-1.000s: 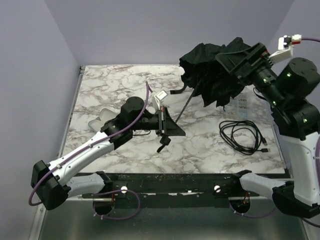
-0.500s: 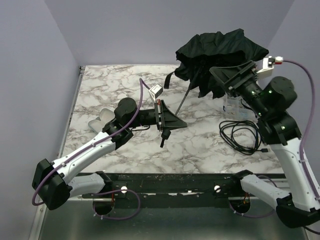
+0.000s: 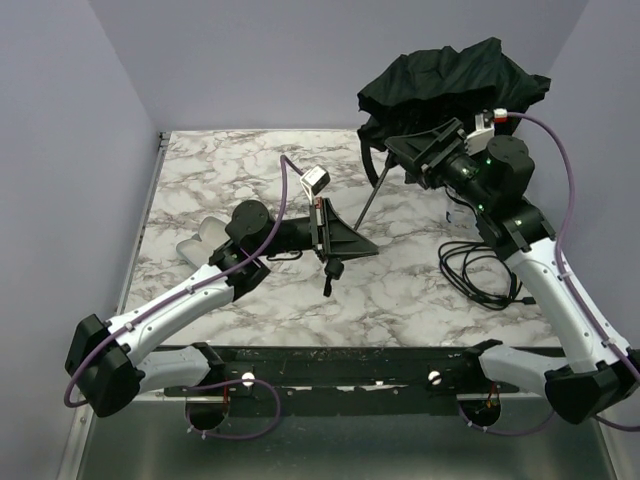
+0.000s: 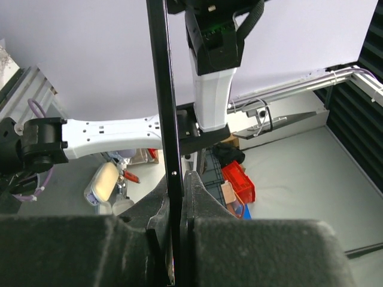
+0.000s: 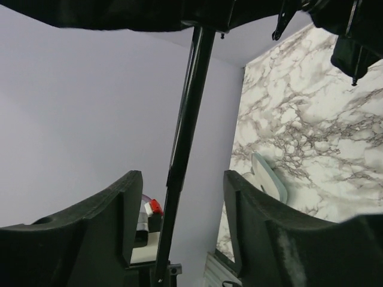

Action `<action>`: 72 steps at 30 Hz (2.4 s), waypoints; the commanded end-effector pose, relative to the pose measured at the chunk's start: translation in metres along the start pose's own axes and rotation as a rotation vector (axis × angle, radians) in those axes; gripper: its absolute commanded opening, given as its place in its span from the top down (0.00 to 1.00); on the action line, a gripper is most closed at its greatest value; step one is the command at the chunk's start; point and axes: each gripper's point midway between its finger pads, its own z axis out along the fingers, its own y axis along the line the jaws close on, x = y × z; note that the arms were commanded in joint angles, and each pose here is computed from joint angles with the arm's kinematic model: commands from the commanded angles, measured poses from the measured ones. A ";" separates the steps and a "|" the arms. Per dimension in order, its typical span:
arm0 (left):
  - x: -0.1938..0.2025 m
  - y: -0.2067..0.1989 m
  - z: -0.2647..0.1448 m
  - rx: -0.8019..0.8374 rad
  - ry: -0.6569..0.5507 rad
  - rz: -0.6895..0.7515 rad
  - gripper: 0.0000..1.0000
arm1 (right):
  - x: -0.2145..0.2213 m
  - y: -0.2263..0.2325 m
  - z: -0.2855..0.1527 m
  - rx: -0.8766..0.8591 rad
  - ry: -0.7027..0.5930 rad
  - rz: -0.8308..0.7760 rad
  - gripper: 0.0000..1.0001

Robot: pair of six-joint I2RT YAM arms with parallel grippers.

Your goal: Open the umbrella

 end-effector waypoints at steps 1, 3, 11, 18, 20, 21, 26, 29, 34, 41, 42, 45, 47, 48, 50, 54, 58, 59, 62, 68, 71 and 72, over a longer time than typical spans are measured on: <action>0.010 -0.033 0.001 0.141 0.031 0.151 1.00 | 0.015 0.021 0.016 -0.077 0.050 -0.011 0.44; 0.012 -0.032 0.002 0.146 0.039 0.149 1.00 | 0.026 0.020 0.023 -0.067 0.077 -0.027 0.53; 0.016 -0.010 -0.002 0.052 0.042 0.181 1.00 | 0.048 0.003 0.019 -0.007 0.133 -0.095 0.99; 0.011 0.029 -0.014 -0.168 -0.015 0.260 0.20 | 0.056 -0.007 0.007 0.079 0.202 -0.144 0.99; 0.007 0.036 -0.018 -0.220 -0.033 0.290 0.02 | 0.056 -0.009 0.004 0.093 0.205 -0.145 0.99; 0.006 0.040 -0.020 -0.246 -0.038 0.300 0.01 | 0.056 -0.010 0.003 0.096 0.207 -0.147 0.99; -0.003 0.056 -0.029 -0.404 -0.047 0.357 0.01 | 0.061 -0.019 -0.003 0.142 0.232 -0.153 0.99; -0.010 0.063 -0.034 -0.485 -0.059 0.391 0.01 | 0.063 -0.027 -0.005 0.180 0.236 -0.157 0.99; -0.014 0.067 -0.041 -0.620 -0.069 0.484 0.02 | 0.071 -0.046 -0.004 0.286 0.258 -0.174 0.99; -0.016 0.080 -0.054 -0.811 -0.080 0.538 0.04 | 0.101 -0.064 0.000 0.364 0.326 -0.220 0.99; -0.017 0.083 -0.057 -0.842 -0.084 0.543 0.04 | 0.103 -0.064 0.001 0.361 0.325 -0.217 0.99; -0.013 0.090 -0.063 -0.903 -0.091 0.548 0.05 | 0.106 -0.066 0.003 0.364 0.320 -0.211 0.99; -0.009 0.093 -0.062 -0.909 -0.083 0.547 0.06 | 0.110 -0.066 0.005 0.364 0.326 -0.210 0.99; -0.006 0.094 -0.061 -0.911 -0.076 0.547 0.07 | 0.111 -0.066 0.006 0.366 0.328 -0.212 0.99; -0.001 0.096 -0.057 -0.913 -0.063 0.547 0.09 | 0.113 -0.067 0.008 0.373 0.326 -0.216 0.99; 0.010 0.098 -0.048 -0.916 -0.041 0.545 0.11 | 0.115 -0.067 0.009 0.369 0.325 -0.213 0.99; 0.024 0.101 -0.044 -0.925 -0.024 0.538 0.11 | 0.113 -0.071 0.011 0.386 0.305 -0.223 0.99; 0.027 0.100 -0.043 -0.922 -0.026 0.538 0.11 | 0.113 -0.072 0.011 0.389 0.305 -0.226 0.99; 0.033 0.095 -0.040 -0.908 -0.020 0.547 0.10 | 0.113 -0.074 0.011 0.394 0.301 -0.228 0.99; 0.035 0.113 -0.052 -0.970 -0.029 0.561 0.01 | 0.109 -0.068 0.010 0.378 0.281 -0.227 0.99; 0.036 0.110 -0.050 -0.927 -0.035 0.578 0.01 | 0.108 -0.067 0.010 0.378 0.275 -0.227 0.99; 0.037 0.109 -0.048 -0.919 -0.025 0.581 0.01 | 0.107 -0.067 0.009 0.378 0.274 -0.227 0.99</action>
